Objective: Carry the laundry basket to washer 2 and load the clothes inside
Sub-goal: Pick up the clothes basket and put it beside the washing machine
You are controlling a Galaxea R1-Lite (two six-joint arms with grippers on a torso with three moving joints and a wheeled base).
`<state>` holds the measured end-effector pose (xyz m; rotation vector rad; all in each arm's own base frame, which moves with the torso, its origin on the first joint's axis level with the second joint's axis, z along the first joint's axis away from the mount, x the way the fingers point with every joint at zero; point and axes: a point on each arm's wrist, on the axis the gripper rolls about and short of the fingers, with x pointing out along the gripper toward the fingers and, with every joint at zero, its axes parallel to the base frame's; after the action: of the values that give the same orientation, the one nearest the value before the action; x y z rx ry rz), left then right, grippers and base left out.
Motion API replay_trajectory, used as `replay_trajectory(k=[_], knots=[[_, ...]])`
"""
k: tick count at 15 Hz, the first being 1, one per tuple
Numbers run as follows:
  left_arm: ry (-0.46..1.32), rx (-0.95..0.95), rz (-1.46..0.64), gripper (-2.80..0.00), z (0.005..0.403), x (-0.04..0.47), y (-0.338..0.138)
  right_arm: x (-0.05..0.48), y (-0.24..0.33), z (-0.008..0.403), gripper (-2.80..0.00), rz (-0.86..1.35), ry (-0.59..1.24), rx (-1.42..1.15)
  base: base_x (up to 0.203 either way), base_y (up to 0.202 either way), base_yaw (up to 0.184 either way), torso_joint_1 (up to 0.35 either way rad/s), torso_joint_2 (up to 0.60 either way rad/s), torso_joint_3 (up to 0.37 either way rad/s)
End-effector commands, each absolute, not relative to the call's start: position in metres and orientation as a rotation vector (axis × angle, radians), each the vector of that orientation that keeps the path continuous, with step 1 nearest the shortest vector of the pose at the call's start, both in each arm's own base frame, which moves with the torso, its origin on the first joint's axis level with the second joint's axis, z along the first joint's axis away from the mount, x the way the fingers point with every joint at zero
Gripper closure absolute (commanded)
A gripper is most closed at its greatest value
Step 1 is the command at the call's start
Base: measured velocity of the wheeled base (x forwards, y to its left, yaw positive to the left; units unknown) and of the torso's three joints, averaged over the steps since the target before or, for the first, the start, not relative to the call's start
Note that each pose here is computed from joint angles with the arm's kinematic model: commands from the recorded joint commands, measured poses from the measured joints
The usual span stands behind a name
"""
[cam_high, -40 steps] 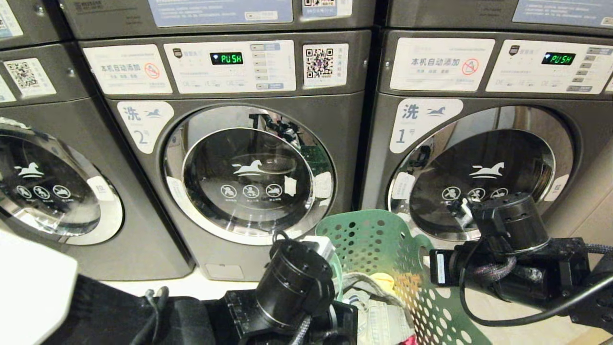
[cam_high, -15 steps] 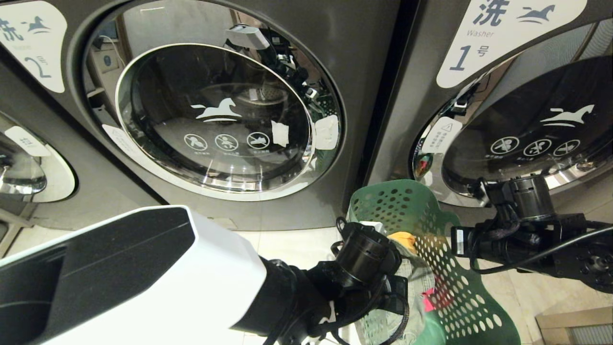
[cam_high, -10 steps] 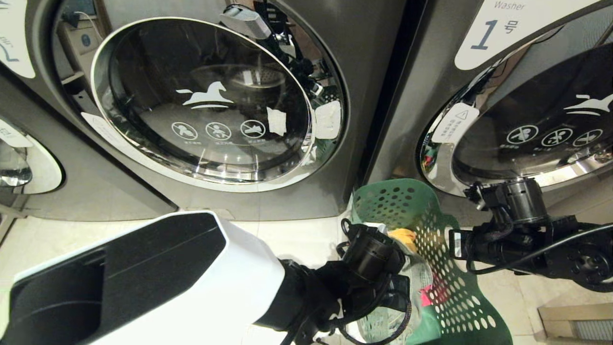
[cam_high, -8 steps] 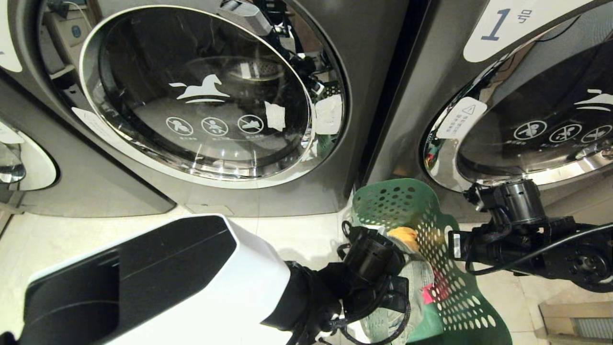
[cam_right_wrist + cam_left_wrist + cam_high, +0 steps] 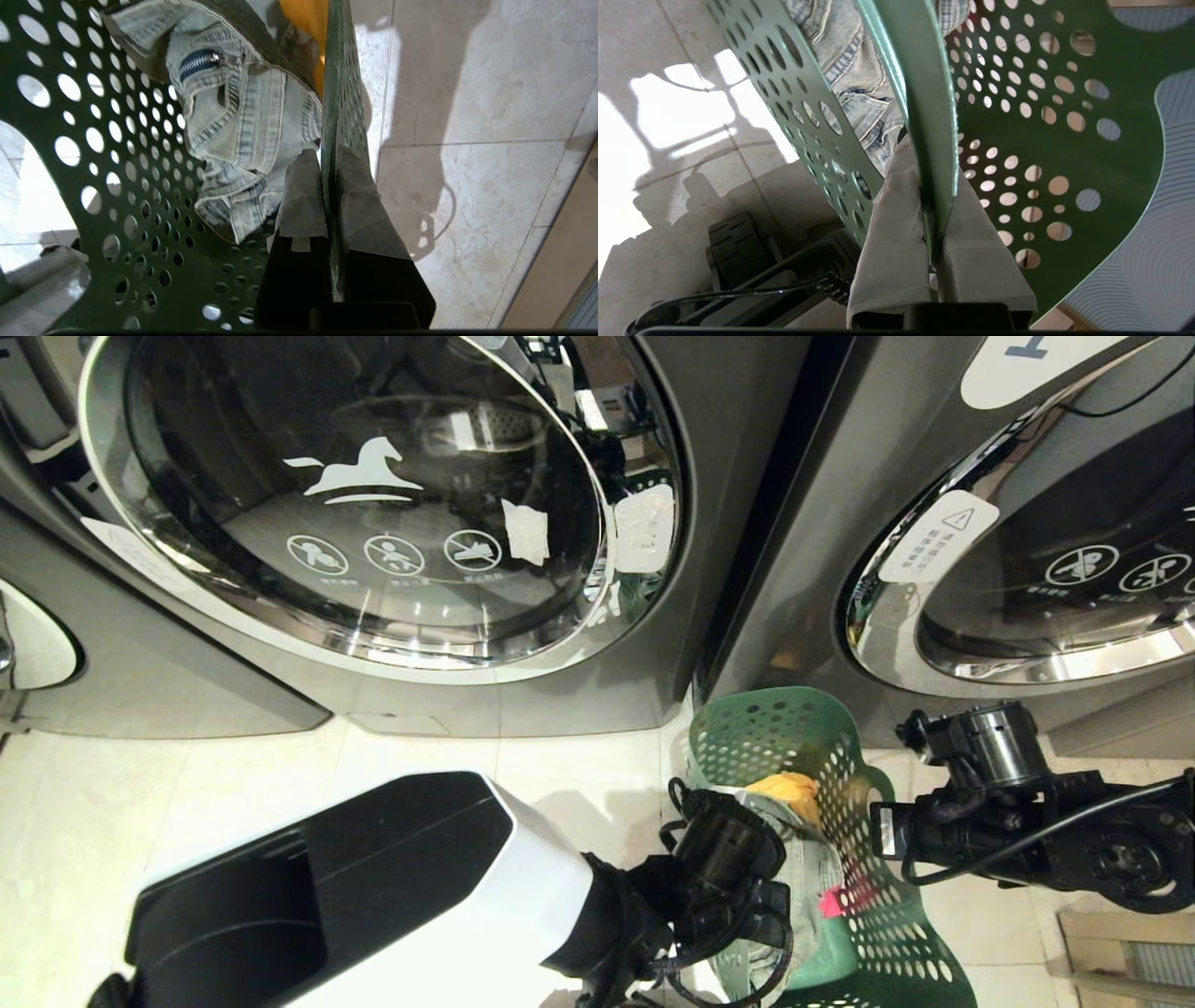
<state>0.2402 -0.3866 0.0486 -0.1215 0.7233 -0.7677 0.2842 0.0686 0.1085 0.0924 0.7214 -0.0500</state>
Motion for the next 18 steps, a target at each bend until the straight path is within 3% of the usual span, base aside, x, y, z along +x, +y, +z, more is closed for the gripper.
replay_trajectory(k=[1, 13, 14, 18], knots=[[0.737, -0.117, -0.749, 0.00, 0.038, 0.246, -0.386, 0.289, 0.070, 0.093, 0.00, -0.054, 0.731, 0.090, 0.000, 0.000, 0.000, 0.000, 0.00, 0.000], [0.715, -0.139, -0.685, 0.00, 0.028, 0.265, -0.387, 0.298, 0.072, 0.084, 0.00, -0.047, 0.700, 0.088, 0.000, 0.000, 0.000, 0.000, 0.00, 0.000], [0.708, -0.133, -0.674, -2.80, 0.024, 0.266, -0.388, 0.298, 0.072, 0.084, 0.00, -0.047, 0.702, 0.087, 0.000, 0.000, 0.000, 0.000, 0.00, 0.000], [0.708, -0.120, -0.661, -2.80, 0.022, 0.267, -0.388, 0.300, 0.072, 0.083, 0.00, -0.049, 0.702, 0.089, 0.000, 0.000, 0.000, 0.000, 0.00, 0.000]])
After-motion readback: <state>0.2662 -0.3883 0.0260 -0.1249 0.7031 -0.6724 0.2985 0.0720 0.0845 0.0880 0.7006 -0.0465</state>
